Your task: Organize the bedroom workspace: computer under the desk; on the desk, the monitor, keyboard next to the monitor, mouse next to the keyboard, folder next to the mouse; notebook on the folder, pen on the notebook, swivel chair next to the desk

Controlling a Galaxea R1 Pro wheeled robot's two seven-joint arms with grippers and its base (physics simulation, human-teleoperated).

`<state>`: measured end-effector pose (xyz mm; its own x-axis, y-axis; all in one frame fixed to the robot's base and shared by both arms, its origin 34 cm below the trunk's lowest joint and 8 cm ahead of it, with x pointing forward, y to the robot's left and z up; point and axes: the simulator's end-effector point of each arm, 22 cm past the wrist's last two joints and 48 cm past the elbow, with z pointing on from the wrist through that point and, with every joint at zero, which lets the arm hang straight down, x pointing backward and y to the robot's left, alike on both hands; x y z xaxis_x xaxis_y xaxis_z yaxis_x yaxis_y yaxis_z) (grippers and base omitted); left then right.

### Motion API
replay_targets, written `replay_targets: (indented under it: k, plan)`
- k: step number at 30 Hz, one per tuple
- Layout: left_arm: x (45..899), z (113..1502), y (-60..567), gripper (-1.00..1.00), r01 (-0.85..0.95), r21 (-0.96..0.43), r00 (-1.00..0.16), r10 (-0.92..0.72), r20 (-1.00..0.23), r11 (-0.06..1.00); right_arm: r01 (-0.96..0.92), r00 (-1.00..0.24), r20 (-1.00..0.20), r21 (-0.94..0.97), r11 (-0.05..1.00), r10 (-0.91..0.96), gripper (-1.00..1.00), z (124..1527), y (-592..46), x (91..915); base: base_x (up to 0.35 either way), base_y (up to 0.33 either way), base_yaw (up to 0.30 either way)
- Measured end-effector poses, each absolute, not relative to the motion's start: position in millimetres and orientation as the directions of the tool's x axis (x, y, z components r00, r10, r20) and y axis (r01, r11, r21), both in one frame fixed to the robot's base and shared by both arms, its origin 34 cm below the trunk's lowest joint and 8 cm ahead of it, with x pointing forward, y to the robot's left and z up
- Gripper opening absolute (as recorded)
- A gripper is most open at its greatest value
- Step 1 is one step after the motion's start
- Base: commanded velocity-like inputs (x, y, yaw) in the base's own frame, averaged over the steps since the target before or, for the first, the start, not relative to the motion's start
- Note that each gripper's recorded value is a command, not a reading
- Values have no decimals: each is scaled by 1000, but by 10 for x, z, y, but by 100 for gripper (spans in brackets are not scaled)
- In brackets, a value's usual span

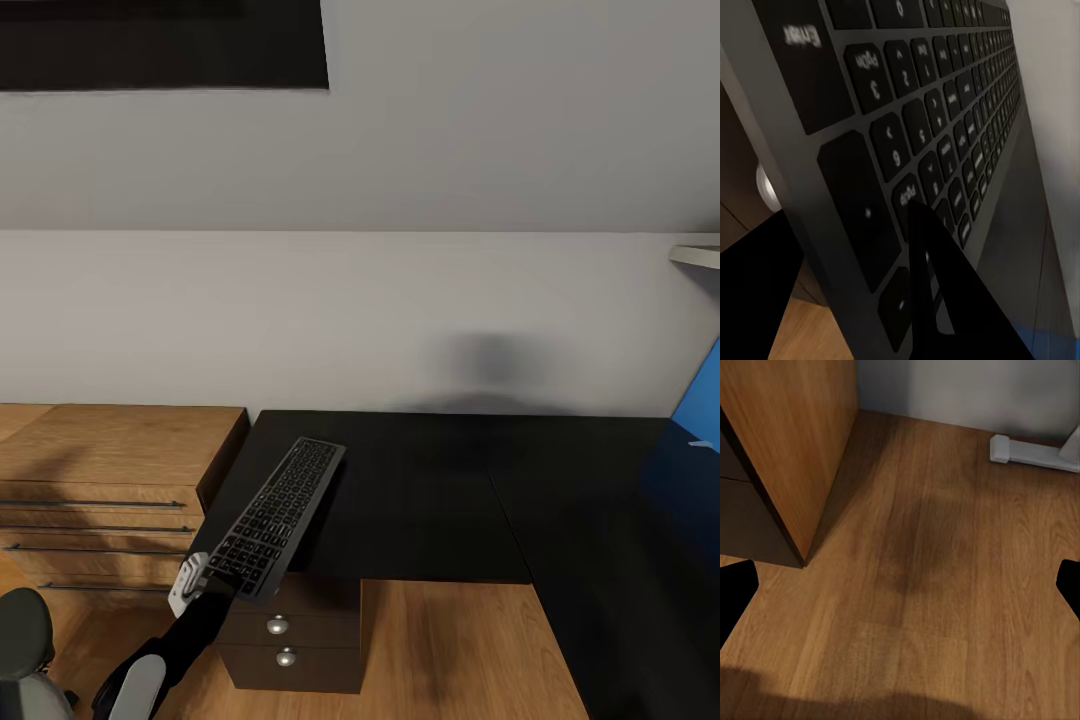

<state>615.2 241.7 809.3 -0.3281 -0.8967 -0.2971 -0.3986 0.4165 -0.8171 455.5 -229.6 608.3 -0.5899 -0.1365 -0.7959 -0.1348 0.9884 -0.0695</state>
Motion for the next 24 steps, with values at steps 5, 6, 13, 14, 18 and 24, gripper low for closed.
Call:
replay_targets:
  k: [5,6,13,14,18,24]
  plan:
    - [6150,8088,2451,-100,-402,-815,-324,-897,-301,418,-135,-589,-796,-70,988,-137,100,6084,-2303,4556,0,0,0]
    - [6149,8087,2455,-100,-402,-815,-323,-897,-301,418,-135,-589,-796,-71,988,-137,100,6085,-2304,4556,0,0,0]
    - [6157,8104,2451,-100,-402,-827,-312,-908,-280,393,-135,-589,-797,-70,988,-137,100,6085,-2303,4556,0,0,0]
    - [6161,8113,2449,-100,-402,-832,-307,-912,-272,383,-135,-589,-797,-70,988,-137,100,6086,-2301,4556,0,0,0]
    - [6168,8128,2445,-100,-400,-841,-300,-919,-257,366,-135,-589,-797,-71,988,-137,100,6086,-2306,4557,0,0,0]
    - [6173,8140,2445,-100,-398,-847,-295,-923,-247,353,-135,-589,-797,-71,988,-138,100,6086,-2307,4557,0,0,0]
